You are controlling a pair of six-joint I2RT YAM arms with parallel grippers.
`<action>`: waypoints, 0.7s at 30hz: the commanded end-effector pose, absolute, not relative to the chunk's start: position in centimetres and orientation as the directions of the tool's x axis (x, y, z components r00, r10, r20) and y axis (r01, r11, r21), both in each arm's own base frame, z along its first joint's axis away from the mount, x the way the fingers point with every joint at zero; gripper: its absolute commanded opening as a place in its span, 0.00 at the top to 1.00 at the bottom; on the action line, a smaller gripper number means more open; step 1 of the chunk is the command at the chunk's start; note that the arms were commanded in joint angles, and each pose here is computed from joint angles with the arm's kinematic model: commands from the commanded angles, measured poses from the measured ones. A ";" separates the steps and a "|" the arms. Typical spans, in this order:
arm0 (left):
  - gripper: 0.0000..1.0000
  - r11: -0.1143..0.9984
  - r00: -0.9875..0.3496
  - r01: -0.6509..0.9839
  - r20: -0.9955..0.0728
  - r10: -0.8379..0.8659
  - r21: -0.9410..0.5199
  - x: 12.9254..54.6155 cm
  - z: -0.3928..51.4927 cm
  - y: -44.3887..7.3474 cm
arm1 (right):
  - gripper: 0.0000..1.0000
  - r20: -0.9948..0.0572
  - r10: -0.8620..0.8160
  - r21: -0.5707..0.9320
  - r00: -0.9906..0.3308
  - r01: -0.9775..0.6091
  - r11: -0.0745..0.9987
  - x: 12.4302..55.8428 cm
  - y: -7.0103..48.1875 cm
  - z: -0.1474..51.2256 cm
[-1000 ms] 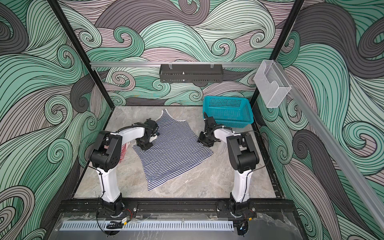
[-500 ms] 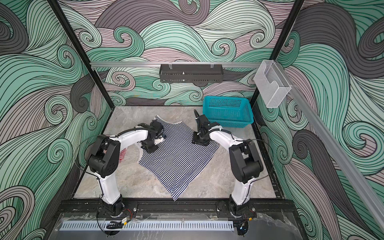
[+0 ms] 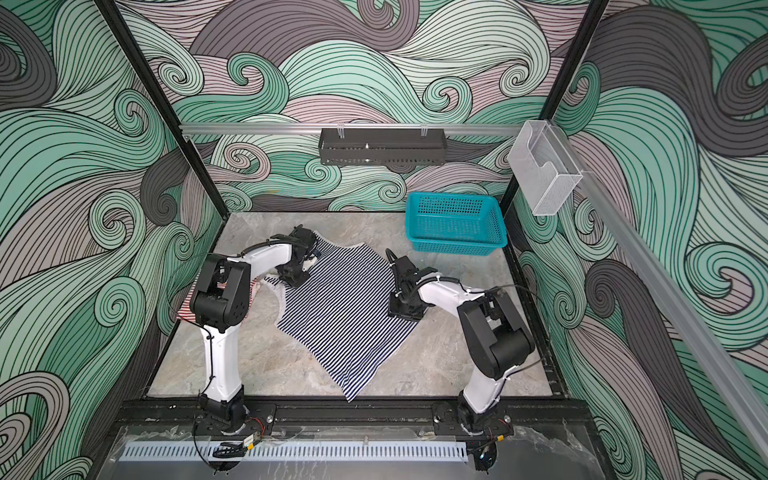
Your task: Fold and stack the tank tops
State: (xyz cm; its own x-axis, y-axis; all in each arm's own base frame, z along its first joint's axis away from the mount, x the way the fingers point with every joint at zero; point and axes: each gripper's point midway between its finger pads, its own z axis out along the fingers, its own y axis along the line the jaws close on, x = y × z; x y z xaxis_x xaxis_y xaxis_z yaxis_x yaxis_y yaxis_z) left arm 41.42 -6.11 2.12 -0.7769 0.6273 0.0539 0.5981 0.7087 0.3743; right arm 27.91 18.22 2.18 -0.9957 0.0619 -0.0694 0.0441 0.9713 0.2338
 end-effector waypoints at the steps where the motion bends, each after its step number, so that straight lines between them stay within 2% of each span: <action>1: 0.71 0.686 -0.766 0.616 0.093 0.636 0.387 40.3 2.1 -5.4 | 0.45 -0.052 0.076 0.184 -0.996 0.065 0.981 28.4 16.7 1.2; 11: 0.72 0.661 -0.725 0.681 0.169 0.667 0.315 33.5 1.2 -5.9 | 0.44 -0.054 0.087 0.119 -0.995 0.080 0.990 33.4 13.8 0.7; 21: 0.72 0.660 -0.714 0.699 0.206 0.670 0.276 27.8 1.6 -5.9 | 0.44 -0.117 0.019 0.085 -0.993 0.009 0.996 40.7 15.3 2.5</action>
